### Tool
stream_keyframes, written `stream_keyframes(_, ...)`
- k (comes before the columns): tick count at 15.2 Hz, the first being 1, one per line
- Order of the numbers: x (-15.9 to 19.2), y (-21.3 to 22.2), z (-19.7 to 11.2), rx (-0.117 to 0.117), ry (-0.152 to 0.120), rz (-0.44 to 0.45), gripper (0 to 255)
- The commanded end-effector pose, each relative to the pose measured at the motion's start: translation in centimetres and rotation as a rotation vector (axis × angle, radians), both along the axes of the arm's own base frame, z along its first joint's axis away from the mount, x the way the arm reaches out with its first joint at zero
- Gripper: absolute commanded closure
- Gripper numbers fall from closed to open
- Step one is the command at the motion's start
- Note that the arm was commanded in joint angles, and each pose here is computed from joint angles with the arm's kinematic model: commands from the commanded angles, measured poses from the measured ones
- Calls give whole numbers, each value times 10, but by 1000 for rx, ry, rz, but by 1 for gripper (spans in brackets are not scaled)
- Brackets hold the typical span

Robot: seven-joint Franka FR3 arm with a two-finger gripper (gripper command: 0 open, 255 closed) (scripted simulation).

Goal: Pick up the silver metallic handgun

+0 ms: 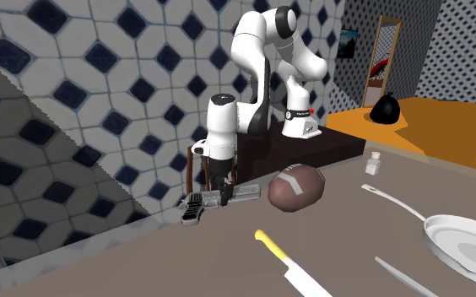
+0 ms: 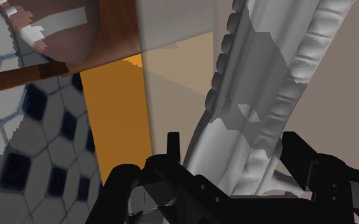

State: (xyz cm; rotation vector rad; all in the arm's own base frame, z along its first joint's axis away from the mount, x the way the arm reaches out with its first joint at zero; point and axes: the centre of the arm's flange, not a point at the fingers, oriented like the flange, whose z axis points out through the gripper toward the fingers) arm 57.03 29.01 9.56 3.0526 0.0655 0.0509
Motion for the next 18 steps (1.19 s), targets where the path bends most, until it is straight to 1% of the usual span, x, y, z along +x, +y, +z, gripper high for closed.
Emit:
stream_keyframes(1, 0, 0, -1, 1, -1, 0, 255)
stream_keyframes(16, 0, 0, 79, 1, -1, 0, 255)
stream_keyframes(18, 0, 0, 79, 1, -1, 0, 255)
